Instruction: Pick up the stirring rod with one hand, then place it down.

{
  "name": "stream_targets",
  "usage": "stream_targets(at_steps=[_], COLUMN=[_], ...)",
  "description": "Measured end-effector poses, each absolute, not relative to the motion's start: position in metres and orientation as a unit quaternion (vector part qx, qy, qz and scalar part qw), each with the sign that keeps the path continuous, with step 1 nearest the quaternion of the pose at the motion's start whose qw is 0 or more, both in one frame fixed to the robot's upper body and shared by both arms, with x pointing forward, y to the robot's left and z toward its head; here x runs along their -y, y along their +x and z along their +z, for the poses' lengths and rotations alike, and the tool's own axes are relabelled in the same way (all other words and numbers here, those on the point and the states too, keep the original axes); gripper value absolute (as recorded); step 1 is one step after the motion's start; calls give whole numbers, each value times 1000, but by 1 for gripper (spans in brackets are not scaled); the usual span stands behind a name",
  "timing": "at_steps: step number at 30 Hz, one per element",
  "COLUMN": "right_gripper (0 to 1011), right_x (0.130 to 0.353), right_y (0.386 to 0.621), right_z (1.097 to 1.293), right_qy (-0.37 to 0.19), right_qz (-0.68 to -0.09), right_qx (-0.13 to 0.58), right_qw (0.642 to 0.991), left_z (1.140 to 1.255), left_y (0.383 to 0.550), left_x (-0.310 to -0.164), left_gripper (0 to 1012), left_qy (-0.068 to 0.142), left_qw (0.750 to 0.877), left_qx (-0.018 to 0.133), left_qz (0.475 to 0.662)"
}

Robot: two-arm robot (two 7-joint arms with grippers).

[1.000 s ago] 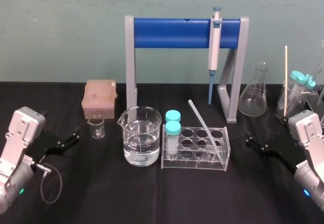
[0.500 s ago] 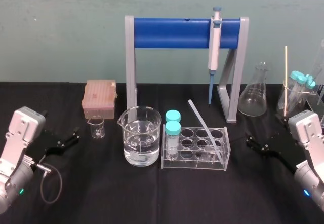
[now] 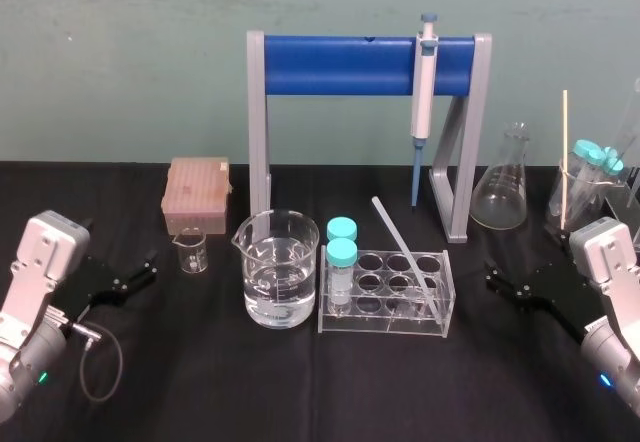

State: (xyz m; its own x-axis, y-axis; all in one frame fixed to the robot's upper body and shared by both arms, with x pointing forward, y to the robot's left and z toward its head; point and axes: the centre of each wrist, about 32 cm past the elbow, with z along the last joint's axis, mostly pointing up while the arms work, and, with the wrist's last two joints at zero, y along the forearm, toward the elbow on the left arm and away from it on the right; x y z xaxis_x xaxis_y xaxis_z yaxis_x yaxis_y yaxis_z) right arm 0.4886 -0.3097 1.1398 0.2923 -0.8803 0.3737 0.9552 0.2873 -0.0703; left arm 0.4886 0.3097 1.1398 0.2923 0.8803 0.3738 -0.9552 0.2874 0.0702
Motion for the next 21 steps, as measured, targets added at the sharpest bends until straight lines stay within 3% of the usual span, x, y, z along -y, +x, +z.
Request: stream_targets(at_steps=[21], right_gripper=[1003], right_x=[310], right_y=[489], right_z=[1140], right_qy=[-141], right_qz=[-580], right_qx=[132], right_qw=[791], left_z=[1140], left_y=[489], left_x=[-310], left_gripper=[1000], left_qy=[141], left_qw=[791], left_qx=[132], left_qz=[580])
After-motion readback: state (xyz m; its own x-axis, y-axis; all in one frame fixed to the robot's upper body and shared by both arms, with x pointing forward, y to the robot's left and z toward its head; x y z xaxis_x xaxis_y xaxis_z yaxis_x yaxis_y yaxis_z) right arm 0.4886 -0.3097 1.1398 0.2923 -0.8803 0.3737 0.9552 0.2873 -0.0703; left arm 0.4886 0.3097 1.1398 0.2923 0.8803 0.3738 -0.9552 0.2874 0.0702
